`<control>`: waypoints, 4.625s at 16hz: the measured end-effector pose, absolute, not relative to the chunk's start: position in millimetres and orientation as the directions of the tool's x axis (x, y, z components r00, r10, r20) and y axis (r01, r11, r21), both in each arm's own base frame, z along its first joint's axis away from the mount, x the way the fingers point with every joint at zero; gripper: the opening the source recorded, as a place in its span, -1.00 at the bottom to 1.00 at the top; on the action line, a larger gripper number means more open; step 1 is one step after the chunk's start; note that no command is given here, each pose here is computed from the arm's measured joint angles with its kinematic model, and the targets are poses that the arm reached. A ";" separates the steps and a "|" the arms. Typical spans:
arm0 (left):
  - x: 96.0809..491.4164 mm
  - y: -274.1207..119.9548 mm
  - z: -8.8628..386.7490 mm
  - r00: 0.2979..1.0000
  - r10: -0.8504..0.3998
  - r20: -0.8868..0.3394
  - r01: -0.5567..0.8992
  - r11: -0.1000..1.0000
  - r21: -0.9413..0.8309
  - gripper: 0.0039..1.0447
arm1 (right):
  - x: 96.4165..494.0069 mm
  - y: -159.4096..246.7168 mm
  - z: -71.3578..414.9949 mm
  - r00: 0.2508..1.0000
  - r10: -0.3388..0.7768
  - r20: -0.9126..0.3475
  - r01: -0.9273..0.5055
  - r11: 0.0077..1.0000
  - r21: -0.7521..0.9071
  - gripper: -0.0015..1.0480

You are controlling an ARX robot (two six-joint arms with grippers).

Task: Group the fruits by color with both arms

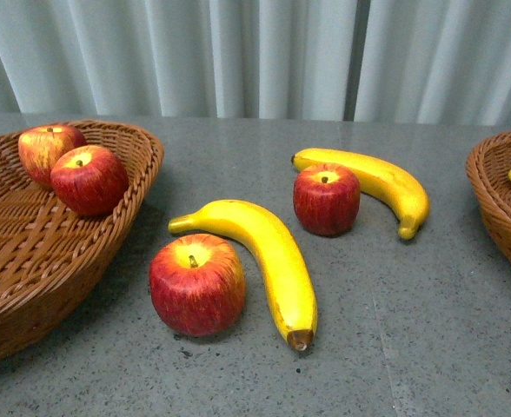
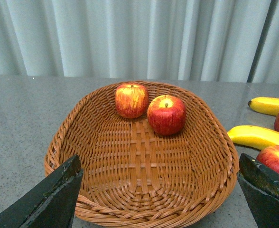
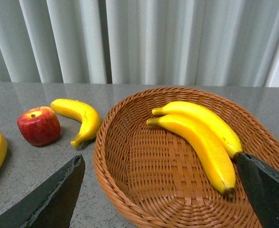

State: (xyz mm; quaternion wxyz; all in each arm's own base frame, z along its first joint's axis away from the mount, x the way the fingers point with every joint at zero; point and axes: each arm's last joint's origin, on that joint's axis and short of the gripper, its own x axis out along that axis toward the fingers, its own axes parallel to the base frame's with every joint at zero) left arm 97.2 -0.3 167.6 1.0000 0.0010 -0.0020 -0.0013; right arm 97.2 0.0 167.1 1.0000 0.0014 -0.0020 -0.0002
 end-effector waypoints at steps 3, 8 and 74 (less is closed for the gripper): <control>97.2 -0.3 167.6 1.000 -0.003 0.004 0.003 1.000 0.002 0.88 | 97.2 0.0 167.1 1.000 0.000 0.004 0.000 1.000 0.003 0.87; 97.2 -0.3 167.6 1.000 -0.003 0.004 0.003 1.000 0.002 0.88 | 97.2 0.0 167.1 1.000 0.000 0.004 0.000 1.000 0.003 0.87; 279.7 -128.5 200.1 0.624 -0.564 -0.541 0.763 0.590 0.265 0.29 | 97.2 0.0 167.1 1.000 0.000 0.004 0.000 1.000 0.002 0.87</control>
